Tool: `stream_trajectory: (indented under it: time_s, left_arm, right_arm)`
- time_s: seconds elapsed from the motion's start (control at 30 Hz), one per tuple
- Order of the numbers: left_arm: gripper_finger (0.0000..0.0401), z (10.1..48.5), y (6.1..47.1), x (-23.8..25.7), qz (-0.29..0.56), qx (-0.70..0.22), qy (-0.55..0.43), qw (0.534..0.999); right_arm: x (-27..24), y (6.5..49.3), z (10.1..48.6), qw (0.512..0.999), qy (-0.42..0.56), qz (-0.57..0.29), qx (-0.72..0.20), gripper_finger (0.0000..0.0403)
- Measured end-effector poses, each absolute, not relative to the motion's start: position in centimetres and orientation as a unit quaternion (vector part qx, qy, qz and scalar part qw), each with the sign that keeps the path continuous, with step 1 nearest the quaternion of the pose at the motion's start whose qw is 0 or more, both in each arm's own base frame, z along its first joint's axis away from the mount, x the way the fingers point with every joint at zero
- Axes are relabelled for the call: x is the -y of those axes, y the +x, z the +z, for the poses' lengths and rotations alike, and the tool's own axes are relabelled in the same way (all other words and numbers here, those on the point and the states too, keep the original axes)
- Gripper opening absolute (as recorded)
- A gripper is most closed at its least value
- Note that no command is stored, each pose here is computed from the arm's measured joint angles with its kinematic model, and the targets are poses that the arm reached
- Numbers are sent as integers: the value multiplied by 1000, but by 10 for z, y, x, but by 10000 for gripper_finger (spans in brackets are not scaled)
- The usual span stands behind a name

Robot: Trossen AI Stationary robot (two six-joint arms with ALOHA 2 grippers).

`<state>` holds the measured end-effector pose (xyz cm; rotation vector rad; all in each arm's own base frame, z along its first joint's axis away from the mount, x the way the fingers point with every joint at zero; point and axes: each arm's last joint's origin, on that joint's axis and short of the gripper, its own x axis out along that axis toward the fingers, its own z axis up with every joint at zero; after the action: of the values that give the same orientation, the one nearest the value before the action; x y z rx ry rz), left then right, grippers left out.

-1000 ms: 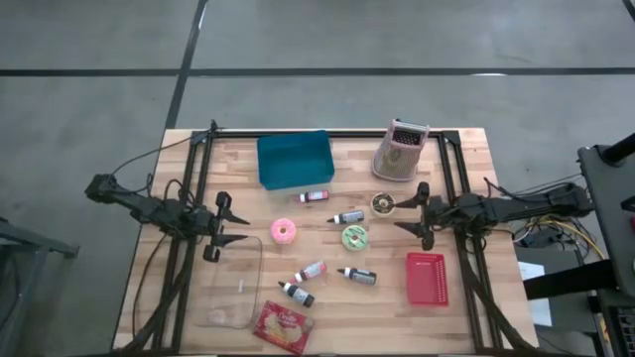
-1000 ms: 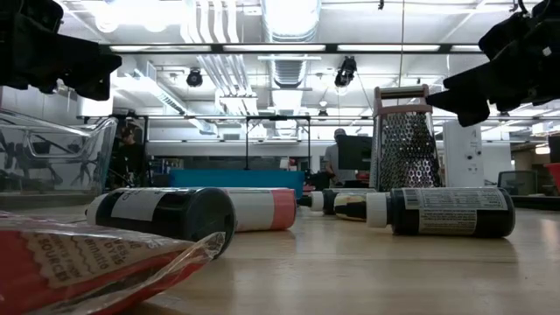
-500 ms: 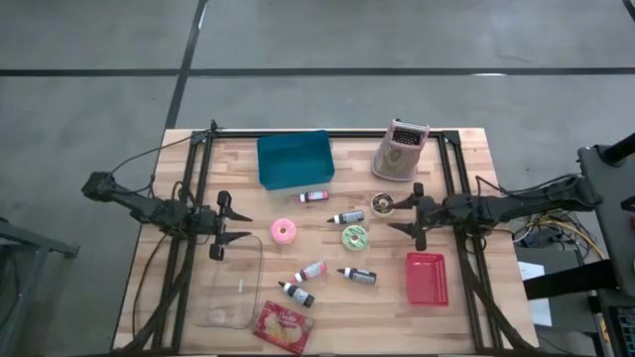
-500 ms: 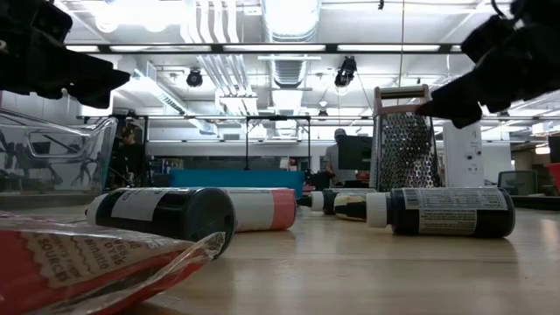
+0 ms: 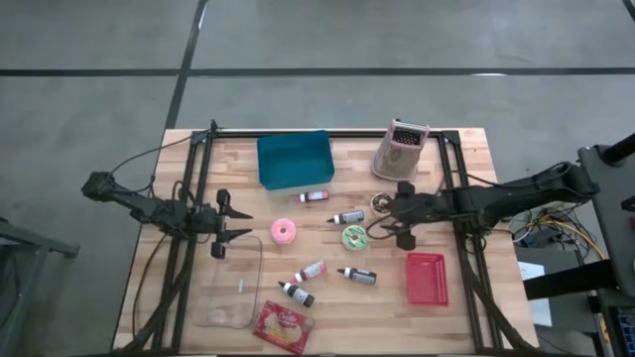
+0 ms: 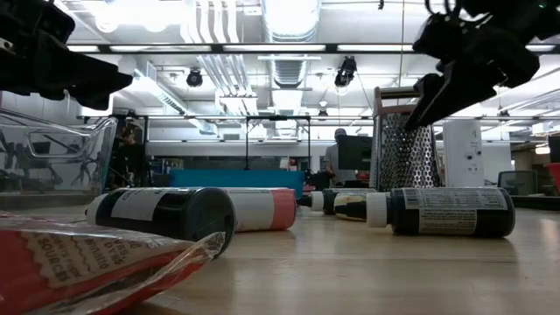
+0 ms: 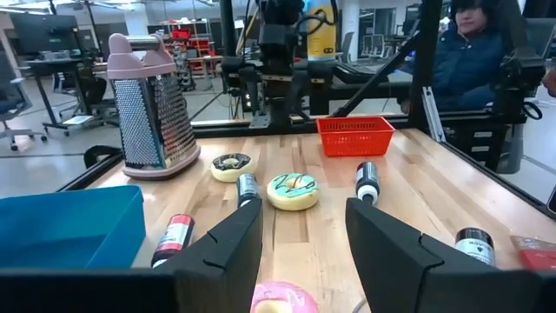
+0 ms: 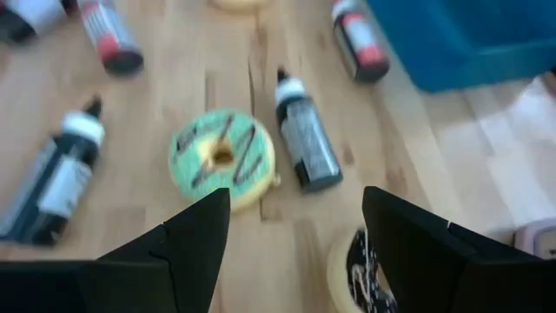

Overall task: Pick & Place Food Item
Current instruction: Put the black donut into the red basket

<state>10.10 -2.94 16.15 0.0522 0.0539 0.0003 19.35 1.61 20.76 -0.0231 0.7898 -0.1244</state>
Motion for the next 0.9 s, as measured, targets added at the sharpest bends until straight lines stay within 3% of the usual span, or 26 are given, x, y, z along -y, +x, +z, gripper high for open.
stream_trajectory:
  time_s: [0.47,0.9]
  left_arm:
    - [168,159,101,28,17,-38,18,999]
    - [168,159,101,28,23,-38,18,999]
  right_arm:
    - [-7,212,196,850,19,-32,-525,260]
    - [10,219,178,819,6,-61,-571,260]
